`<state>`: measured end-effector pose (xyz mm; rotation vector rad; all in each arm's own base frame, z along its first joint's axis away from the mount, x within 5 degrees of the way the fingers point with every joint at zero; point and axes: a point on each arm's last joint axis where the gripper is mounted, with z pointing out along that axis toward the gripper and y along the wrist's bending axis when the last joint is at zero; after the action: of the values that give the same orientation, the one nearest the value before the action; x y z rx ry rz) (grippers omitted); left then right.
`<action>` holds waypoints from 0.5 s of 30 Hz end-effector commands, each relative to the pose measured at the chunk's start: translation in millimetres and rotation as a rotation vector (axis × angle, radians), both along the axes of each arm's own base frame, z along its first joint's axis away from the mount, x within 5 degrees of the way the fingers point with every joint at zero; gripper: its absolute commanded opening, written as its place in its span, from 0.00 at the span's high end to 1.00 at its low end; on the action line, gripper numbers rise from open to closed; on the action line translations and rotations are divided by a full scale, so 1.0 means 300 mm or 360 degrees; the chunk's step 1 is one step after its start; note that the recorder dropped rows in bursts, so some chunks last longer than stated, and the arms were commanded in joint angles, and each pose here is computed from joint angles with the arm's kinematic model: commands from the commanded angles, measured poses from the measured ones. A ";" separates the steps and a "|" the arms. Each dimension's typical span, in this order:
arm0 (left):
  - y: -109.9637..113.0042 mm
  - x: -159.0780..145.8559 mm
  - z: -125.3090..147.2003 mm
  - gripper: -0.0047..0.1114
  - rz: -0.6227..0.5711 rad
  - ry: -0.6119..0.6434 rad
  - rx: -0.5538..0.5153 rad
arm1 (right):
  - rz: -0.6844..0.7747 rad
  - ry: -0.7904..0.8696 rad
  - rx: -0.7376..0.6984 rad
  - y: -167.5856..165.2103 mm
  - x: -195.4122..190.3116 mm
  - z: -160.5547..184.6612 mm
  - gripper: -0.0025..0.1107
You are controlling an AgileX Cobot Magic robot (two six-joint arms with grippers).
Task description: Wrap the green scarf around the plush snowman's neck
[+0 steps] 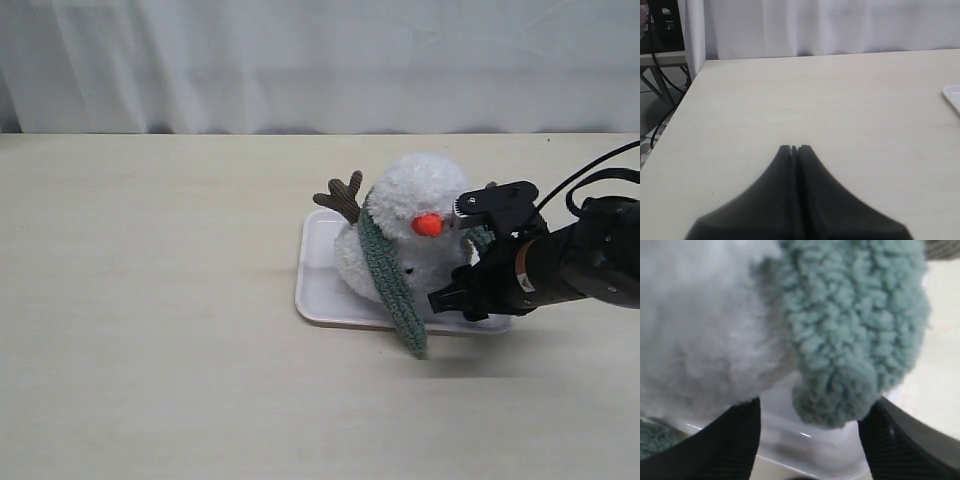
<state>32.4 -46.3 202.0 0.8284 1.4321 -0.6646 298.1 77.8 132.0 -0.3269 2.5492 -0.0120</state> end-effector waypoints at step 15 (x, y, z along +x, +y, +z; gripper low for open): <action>0.000 0.000 0.008 0.96 -0.0003 -0.0012 -0.0054 | -0.0036 0.0034 -0.0036 -0.046 0.016 -0.029 0.94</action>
<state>32.4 -46.3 202.0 0.8284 1.4321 -0.6646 301.9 65.7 120.7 -0.3124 2.5837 -0.0424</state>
